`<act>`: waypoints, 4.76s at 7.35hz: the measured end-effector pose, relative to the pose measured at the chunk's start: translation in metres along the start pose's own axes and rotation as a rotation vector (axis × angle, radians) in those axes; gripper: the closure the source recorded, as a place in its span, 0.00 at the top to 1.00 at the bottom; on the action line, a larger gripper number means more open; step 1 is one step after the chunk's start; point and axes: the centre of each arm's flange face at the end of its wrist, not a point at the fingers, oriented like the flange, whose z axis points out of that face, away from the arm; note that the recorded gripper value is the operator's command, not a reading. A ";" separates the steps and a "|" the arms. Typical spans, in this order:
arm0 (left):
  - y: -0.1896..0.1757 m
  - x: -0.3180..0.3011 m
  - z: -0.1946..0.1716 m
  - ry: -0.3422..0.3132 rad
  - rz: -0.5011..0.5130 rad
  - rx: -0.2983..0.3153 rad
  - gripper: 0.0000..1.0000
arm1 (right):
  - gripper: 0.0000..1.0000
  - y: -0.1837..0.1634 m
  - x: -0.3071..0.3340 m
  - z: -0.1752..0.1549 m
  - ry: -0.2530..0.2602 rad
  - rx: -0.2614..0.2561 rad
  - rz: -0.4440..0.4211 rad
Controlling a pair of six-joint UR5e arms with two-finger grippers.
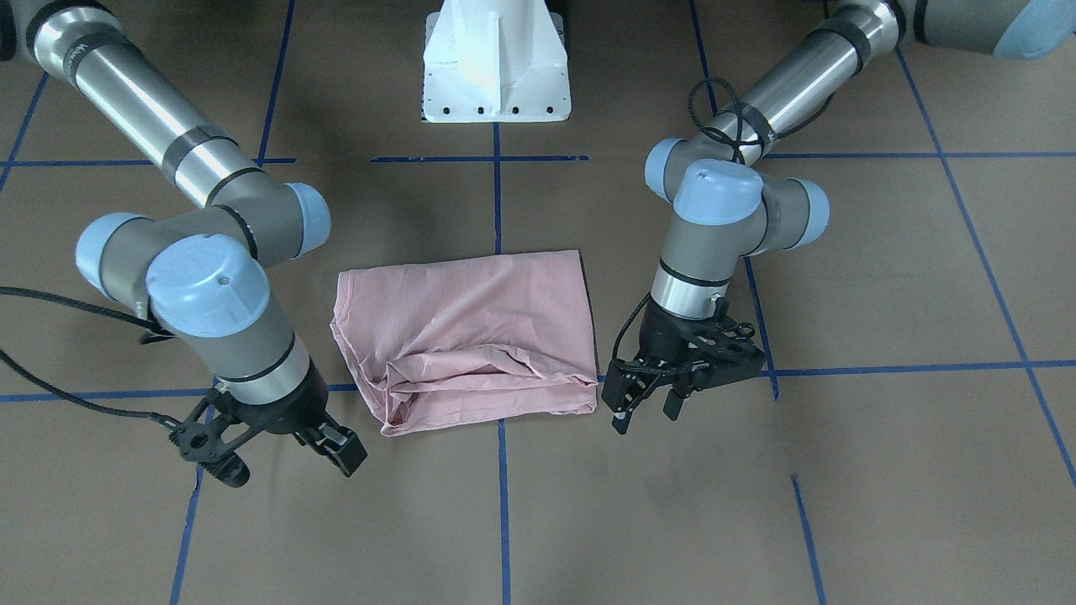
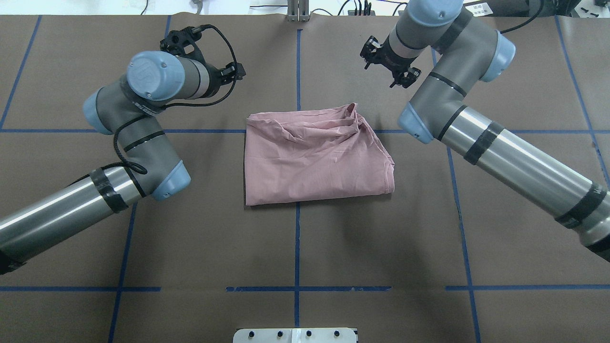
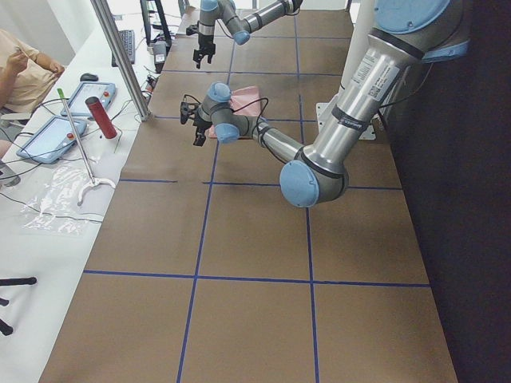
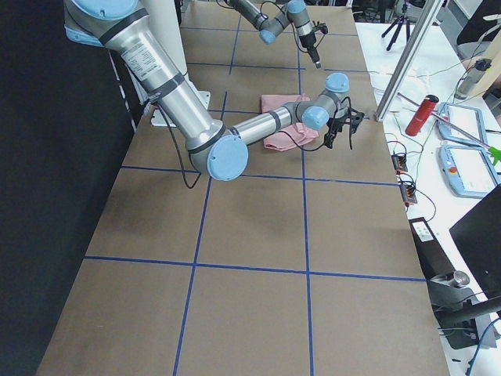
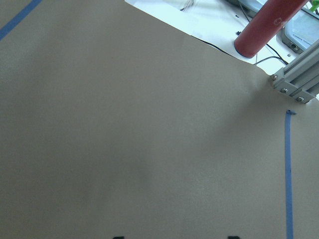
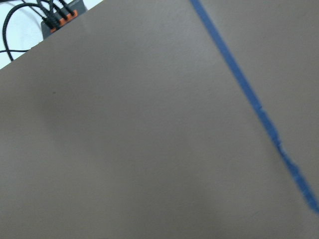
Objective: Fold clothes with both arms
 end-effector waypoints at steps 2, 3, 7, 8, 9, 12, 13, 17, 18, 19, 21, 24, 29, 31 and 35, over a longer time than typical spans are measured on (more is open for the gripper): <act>-0.028 -0.108 -0.046 -0.033 0.205 -0.055 1.00 | 1.00 -0.073 0.103 -0.041 0.016 -0.021 -0.174; -0.046 -0.166 -0.076 -0.041 0.281 -0.080 1.00 | 1.00 -0.104 0.153 -0.066 0.044 -0.022 -0.266; -0.061 -0.359 -0.213 -0.129 0.447 -0.165 1.00 | 1.00 -0.093 0.324 -0.155 0.158 -0.103 -0.497; -0.064 -0.387 -0.244 -0.181 0.449 -0.219 1.00 | 1.00 -0.073 0.361 -0.161 0.164 -0.126 -0.521; -0.067 -0.415 -0.274 -0.221 0.428 -0.276 1.00 | 1.00 -0.060 0.393 -0.167 0.159 -0.143 -0.538; -0.039 -0.472 -0.299 -0.258 0.262 -0.349 1.00 | 1.00 -0.058 0.438 -0.184 0.147 -0.144 -0.537; -0.026 -0.485 -0.297 -0.263 0.215 -0.353 1.00 | 1.00 -0.057 0.445 -0.188 0.146 -0.139 -0.530; -0.001 -0.517 -0.287 -0.269 0.169 -0.370 1.00 | 1.00 -0.050 0.460 -0.182 0.143 -0.156 -0.499; -0.002 -0.515 -0.286 -0.270 0.170 -0.371 1.00 | 1.00 -0.051 0.461 -0.175 0.136 -0.172 -0.491; -0.005 -0.506 -0.286 -0.271 0.186 -0.367 1.00 | 1.00 -0.052 0.459 -0.170 0.131 -0.180 -0.493; -0.004 -0.473 -0.268 -0.268 0.189 -0.384 1.00 | 1.00 -0.050 0.458 -0.164 0.135 -0.189 -0.500; 0.003 -0.455 -0.249 -0.250 0.140 -0.401 1.00 | 1.00 -0.046 0.460 -0.161 0.140 -0.196 -0.503; 0.003 -0.450 -0.248 -0.230 0.148 -0.396 1.00 | 1.00 -0.044 0.454 -0.158 0.139 -0.201 -0.518; 0.004 -0.451 -0.247 -0.231 0.146 -0.399 1.00 | 1.00 -0.043 0.452 -0.156 0.133 -0.207 -0.518; 0.005 -0.451 -0.249 -0.229 0.178 -0.400 1.00 | 1.00 -0.042 0.451 -0.155 0.129 -0.211 -0.518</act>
